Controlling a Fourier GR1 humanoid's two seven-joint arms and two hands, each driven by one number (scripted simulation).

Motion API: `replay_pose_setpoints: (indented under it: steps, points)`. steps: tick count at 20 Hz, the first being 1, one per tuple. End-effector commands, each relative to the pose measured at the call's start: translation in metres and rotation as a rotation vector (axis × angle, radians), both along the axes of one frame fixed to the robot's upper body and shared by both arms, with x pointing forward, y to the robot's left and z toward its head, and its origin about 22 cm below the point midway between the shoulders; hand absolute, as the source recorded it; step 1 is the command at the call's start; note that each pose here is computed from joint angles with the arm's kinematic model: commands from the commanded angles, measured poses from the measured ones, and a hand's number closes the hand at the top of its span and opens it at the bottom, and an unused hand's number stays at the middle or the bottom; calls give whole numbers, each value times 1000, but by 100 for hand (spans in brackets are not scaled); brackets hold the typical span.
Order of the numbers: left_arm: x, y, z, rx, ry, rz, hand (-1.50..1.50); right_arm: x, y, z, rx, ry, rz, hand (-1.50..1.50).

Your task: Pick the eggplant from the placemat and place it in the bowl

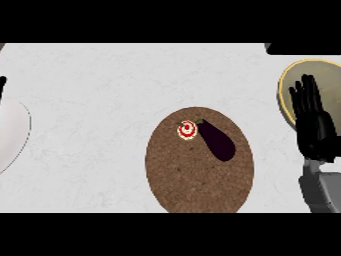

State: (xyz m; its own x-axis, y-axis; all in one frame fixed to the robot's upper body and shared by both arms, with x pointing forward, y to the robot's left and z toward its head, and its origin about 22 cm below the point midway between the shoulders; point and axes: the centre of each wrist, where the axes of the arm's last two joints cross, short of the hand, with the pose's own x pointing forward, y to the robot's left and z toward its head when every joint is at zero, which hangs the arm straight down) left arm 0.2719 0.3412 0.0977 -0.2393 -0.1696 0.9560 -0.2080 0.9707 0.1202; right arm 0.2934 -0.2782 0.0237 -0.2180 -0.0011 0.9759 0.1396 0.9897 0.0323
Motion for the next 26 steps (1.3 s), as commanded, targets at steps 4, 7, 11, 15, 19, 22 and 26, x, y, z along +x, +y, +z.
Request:
replay_pose_setpoints:
  steps: [4, 7, 11, 15, 19, 22, 26]
  points:
    - [2, -45, -31, 8, 115, -144, 0, 0, 64, -10, -385, 211, 592, 150]
    - [1, -55, -39, -16, 177, -200, 0, 22, 45, 49, -910, -31, 593, 150]
    - [-3, -122, -70, -37, 244, -212, 0, -25, 115, -23, -391, -2, 523, -150]
    - [-16, -125, -68, -39, 241, -210, 0, -28, 108, -8, -352, -124, 585, -150]
    - [9, -122, -69, -20, 236, -194, 0, -29, 118, 36, -460, -187, 525, -150]
    - [10, -120, -74, -38, 256, -204, 0, -17, 100, 78, -614, -139, 459, -150]
    - [3, -117, -62, -32, 241, -226, 0, 5, 104, 109, -696, -18, 449, -150]
